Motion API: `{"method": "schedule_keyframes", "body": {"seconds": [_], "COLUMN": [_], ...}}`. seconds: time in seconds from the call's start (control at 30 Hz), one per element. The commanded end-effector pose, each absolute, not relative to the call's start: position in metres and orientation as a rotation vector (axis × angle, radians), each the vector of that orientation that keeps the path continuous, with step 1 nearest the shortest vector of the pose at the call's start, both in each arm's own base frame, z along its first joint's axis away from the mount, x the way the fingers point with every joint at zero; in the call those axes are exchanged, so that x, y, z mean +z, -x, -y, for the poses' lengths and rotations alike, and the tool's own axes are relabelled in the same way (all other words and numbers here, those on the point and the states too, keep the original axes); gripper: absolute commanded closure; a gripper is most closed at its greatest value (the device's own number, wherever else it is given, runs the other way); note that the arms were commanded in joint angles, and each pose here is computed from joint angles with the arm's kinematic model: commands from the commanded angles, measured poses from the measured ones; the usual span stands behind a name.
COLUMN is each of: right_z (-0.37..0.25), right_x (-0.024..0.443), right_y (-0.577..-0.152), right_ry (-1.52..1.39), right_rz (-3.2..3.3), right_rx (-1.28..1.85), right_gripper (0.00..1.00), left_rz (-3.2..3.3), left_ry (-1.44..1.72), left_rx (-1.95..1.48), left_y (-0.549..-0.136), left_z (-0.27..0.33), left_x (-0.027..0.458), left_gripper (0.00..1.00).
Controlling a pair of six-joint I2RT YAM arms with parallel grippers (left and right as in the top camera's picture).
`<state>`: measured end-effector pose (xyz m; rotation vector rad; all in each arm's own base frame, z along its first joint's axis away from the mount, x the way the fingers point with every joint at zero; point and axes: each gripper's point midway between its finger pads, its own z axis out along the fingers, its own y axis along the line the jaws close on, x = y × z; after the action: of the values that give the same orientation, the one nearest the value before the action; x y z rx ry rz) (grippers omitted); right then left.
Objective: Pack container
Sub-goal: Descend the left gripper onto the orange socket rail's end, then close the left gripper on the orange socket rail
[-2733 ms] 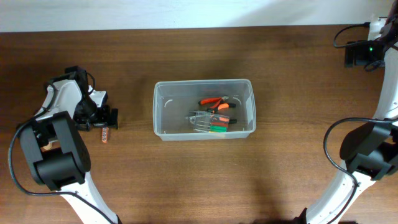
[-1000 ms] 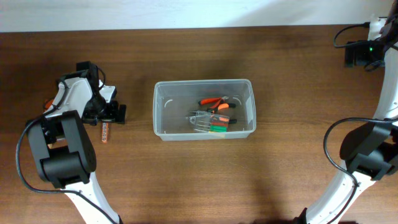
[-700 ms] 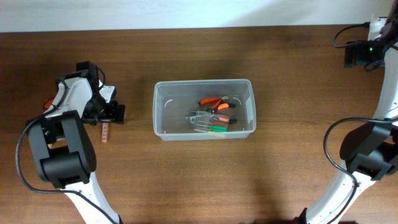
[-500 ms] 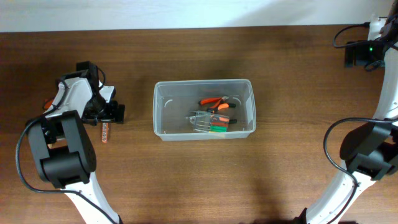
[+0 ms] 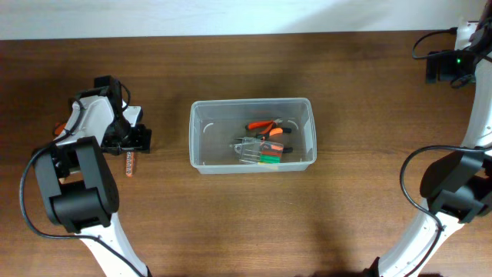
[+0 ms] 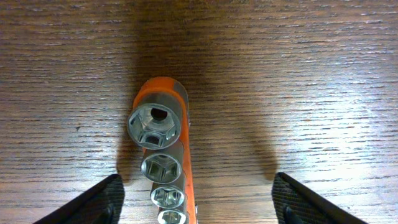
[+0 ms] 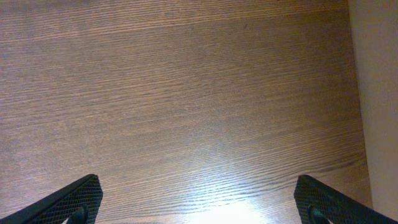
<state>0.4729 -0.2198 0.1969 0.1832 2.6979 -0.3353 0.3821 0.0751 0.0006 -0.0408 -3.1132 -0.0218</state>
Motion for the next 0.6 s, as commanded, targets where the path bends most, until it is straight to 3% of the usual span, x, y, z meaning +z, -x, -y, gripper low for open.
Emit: {"method": "schedule_keyframes", "body": {"seconds": [0.0, 0.33, 0.57], "right_z": [0.2224, 0.2224, 0.2224], "right_x": [0.2019, 0.2019, 0.2019], "right_y": [-0.4719, -0.4718, -0.4718], "right_ry": [-0.191, -0.192, -0.192], "right_rz": [-2.684, -2.684, -2.684], "right_rx": [-0.336, -0.335, -0.335], "right_gripper": [0.01, 0.01, 0.01], "left_rz": [3.087, 3.076, 3.076], "left_ry": [0.016, 0.016, 0.016], "left_rx": [-0.019, -0.016, -0.017], "left_y": [-0.3768, -0.3741, -0.3742], "left_z": [-0.0774, -0.0769, -0.0770], "left_x": [-0.0056, -0.0054, -0.0054], "left_gripper": [0.24, 0.46, 0.55]}}
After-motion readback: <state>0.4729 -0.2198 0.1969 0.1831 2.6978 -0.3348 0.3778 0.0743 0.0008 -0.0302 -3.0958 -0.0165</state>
